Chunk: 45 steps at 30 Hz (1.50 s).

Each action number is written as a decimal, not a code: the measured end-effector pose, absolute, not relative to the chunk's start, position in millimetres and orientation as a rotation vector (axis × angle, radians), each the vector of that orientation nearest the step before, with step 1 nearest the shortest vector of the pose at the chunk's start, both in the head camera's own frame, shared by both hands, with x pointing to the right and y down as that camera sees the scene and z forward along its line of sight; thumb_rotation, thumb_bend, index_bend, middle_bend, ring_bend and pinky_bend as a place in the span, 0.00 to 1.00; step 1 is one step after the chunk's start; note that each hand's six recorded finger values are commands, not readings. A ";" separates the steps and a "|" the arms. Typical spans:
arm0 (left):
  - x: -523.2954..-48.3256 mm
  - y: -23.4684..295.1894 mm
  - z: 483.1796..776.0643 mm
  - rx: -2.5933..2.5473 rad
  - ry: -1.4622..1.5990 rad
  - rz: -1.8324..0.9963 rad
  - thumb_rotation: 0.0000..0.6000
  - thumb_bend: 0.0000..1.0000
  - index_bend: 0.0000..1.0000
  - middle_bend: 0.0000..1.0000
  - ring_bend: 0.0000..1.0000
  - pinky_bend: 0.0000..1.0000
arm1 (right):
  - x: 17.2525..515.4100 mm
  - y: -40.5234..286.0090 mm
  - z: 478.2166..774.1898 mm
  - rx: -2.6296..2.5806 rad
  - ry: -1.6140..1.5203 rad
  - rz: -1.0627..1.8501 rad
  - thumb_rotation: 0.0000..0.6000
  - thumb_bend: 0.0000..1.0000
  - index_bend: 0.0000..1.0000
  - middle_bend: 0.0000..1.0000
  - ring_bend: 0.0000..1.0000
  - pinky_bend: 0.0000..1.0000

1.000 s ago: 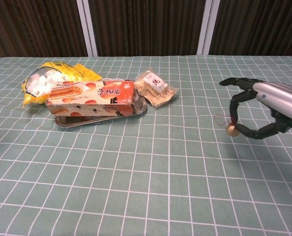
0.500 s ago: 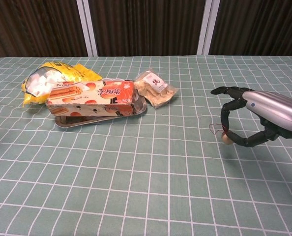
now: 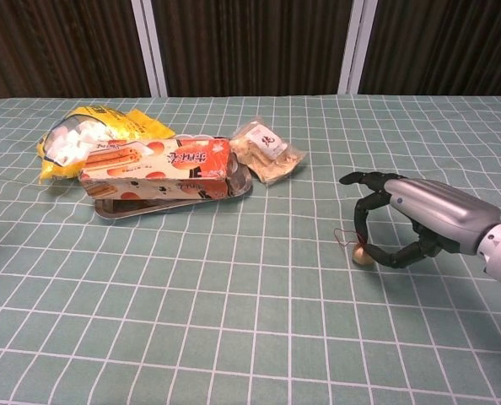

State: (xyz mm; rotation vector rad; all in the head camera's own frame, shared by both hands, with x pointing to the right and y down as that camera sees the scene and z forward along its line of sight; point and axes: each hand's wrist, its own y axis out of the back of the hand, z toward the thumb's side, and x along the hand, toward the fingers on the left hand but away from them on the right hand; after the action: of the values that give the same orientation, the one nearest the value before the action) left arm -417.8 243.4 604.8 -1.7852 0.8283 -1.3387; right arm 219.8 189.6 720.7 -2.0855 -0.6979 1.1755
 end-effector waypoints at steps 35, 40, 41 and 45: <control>-420.3 243.4 596.5 -1.775 0.860 -1.314 1.00 0.43 0.00 0.00 0.00 0.06 | 297.8 200.2 652.1 -1.783 -0.769 1.262 1.00 0.48 0.00 0.00 0.00 0.00; -421.5 242.6 594.4 -1.760 0.873 -1.313 1.00 0.43 0.00 0.00 0.00 0.06 | 373.1 222.5 580.6 -1.532 -0.999 1.359 1.00 0.47 0.00 0.00 0.00 0.00; -420.6 242.4 594.1 -1.759 0.875 -1.309 1.00 0.43 0.00 0.00 0.00 0.05 | 388.3 229.0 568.1 -1.482 -1.036 1.382 1.00 0.47 0.00 0.00 0.00 0.00; -417.6 242.0 592.9 -1.746 0.882 -1.296 1.00 0.43 0.00 0.00 0.00 0.05 | 435.5 248.5 524.6 -1.362 -1.139 1.438 1.00 0.47 0.00 0.00 0.00 0.00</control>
State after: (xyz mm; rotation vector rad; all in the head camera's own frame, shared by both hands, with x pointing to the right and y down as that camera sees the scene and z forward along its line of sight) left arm -417.6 242.0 592.9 -1.7464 0.8822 -1.2959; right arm 435.5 248.5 524.6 -1.3624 -1.1392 1.4384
